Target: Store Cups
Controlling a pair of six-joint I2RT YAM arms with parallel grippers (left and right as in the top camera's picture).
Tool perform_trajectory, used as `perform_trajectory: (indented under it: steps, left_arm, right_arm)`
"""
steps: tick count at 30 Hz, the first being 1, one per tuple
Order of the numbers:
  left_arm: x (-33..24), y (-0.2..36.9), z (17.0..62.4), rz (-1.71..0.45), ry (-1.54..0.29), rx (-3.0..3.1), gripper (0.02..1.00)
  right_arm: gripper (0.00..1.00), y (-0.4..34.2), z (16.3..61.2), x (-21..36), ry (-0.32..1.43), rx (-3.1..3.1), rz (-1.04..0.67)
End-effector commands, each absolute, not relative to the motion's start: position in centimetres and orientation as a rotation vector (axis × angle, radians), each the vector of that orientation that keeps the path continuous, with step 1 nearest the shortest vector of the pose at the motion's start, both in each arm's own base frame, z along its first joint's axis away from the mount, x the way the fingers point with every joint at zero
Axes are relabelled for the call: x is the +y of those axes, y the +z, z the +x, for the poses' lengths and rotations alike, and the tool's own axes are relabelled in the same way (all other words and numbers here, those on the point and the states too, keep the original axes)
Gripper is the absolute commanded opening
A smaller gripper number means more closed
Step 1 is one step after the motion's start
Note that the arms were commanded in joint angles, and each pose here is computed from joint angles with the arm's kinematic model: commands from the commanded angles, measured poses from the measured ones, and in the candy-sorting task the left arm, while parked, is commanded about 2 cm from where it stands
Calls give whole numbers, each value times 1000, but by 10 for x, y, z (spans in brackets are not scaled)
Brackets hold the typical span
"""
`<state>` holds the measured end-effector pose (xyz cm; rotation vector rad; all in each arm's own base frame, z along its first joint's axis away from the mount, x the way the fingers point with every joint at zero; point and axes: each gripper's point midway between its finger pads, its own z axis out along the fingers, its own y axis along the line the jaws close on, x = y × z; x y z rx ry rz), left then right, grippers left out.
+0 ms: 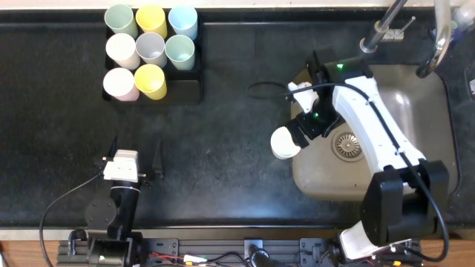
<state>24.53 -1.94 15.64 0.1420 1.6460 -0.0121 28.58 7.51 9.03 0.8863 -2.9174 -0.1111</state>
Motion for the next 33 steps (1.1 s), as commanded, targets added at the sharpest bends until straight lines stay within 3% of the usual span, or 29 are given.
perform_trajectory:
  steps: [1,5,7,8,9,10,18,24,33]
  left_arm:
    - [-22,158,245,165,-10,1639,998]
    - [-22,158,245,165,-11,1639,998]
    - [-22,158,245,165,-11,1639,998]
    - [-22,158,245,165,-11,1639,996]
    - [-22,158,245,165,-11,1639,998]
    - [-22,158,245,165,-11,1639,998]
    - [-22,158,245,165,-11,1639,998]
    - [-22,158,245,165,-11,1639,998]
    - [-22,158,245,165,-10,1638,998]
  right_arm:
    - [998,90,295,80,-106,-2961,890]
    - [1000,89,298,86,-153,-2977,894]
    - [947,89,298,89,-174,-2976,894]
    - [822,88,298,90,-181,-2974,894]
    - [597,87,298,90,-181,-2971,893]
    - [42,86,298,90,-182,-2968,891]
    - [45,87,289,112,-301,-2936,920]
    - [42,100,291,121,-283,-2965,914]
    - [42,208,335,141,-309,-3205,947]
